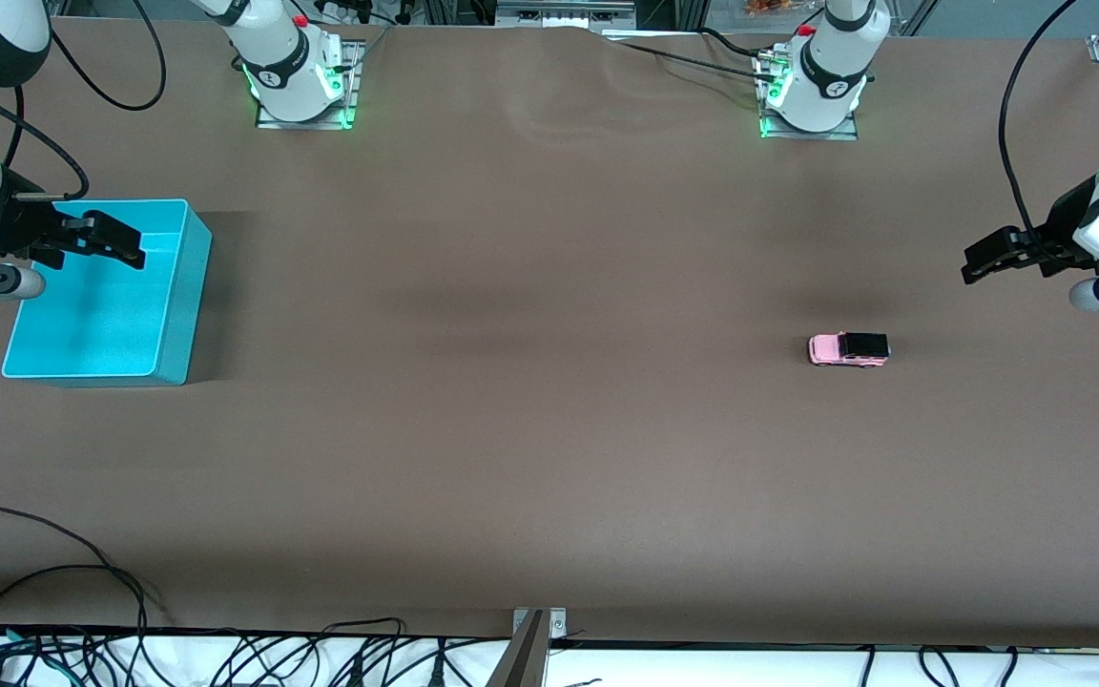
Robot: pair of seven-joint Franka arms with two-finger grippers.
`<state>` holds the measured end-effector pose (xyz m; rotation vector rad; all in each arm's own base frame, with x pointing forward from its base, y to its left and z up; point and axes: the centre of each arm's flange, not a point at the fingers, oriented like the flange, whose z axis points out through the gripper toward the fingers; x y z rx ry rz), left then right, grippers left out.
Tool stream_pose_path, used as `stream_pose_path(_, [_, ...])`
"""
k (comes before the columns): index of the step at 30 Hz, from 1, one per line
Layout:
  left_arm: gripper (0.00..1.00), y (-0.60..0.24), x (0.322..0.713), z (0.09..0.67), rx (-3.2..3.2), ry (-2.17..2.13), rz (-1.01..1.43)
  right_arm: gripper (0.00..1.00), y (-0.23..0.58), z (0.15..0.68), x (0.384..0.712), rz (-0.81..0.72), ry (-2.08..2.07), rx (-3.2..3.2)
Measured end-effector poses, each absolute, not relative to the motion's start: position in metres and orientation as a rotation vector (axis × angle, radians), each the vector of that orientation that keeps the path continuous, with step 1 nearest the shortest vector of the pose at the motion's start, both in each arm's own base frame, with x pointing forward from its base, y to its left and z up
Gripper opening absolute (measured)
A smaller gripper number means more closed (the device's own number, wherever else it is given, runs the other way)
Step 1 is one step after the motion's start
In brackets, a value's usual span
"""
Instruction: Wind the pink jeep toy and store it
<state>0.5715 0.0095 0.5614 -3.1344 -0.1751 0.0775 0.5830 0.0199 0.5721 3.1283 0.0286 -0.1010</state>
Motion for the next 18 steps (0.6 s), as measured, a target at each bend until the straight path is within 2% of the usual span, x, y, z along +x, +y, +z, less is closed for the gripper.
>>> stream_pose_path(18, [1.00,0.0057,0.5740,0.5687,-3.136,-0.165,0.049,1.00,0.0198,0.5715,0.5821,-0.112,0.033,3.116])
